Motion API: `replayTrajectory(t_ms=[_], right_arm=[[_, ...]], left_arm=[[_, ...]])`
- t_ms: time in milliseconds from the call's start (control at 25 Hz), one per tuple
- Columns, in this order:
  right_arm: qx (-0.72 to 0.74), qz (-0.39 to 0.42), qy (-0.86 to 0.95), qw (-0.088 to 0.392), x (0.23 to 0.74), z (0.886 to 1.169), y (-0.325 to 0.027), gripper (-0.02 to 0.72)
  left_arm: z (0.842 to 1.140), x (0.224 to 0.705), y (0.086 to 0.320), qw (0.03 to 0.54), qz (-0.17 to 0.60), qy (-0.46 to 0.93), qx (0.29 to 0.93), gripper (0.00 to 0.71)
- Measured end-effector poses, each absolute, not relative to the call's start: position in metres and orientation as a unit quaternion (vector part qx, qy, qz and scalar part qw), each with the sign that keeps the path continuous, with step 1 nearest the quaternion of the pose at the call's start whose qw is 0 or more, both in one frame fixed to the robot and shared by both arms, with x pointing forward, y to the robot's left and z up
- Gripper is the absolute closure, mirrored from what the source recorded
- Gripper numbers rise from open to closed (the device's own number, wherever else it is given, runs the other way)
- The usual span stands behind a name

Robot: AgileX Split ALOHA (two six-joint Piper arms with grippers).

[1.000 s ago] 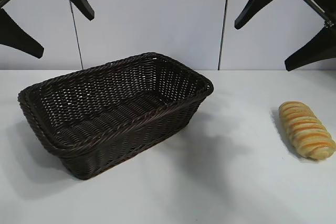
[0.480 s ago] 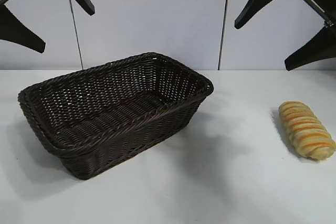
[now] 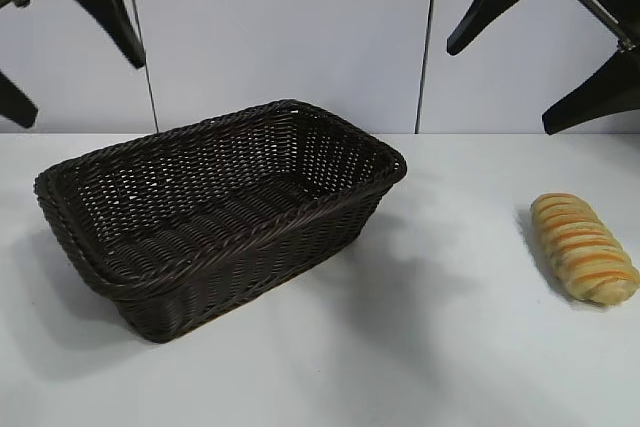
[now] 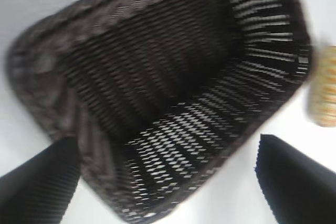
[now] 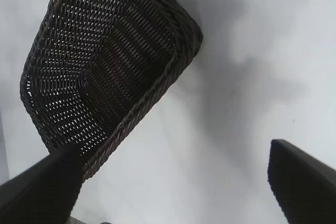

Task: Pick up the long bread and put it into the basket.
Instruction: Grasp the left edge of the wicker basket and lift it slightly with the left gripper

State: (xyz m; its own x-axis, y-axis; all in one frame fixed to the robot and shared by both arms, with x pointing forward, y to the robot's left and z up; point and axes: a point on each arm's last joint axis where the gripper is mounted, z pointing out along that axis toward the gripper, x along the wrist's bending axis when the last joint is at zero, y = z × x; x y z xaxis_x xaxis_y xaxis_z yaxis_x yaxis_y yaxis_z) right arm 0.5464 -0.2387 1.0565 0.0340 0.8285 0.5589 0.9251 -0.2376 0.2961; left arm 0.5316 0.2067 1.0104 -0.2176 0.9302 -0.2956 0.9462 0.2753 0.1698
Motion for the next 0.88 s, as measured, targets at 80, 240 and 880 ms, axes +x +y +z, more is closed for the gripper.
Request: replayTrajectory(t_ms=[80,240,880], right_arm=[[-0.715,-0.328,-0.613,0.074,0.546,1.056,-0.239,0.042],[-0.715,-0.328,-0.613,0.074,0.546,1.056,-0.239,0.042],[-0.715,-0.327,-0.613,0.076,0.546,1.056,-0.238,0.042]], left_arm=[[0.996,0.527,0.208,0.173,-0.025,0.788,0.591,0.056],[0.974,0.530,0.205,0.176,-0.041,0.798,0.574,0.056],[0.927,0.546,0.198,0.156,-0.065,0.809,0.563,0.354]])
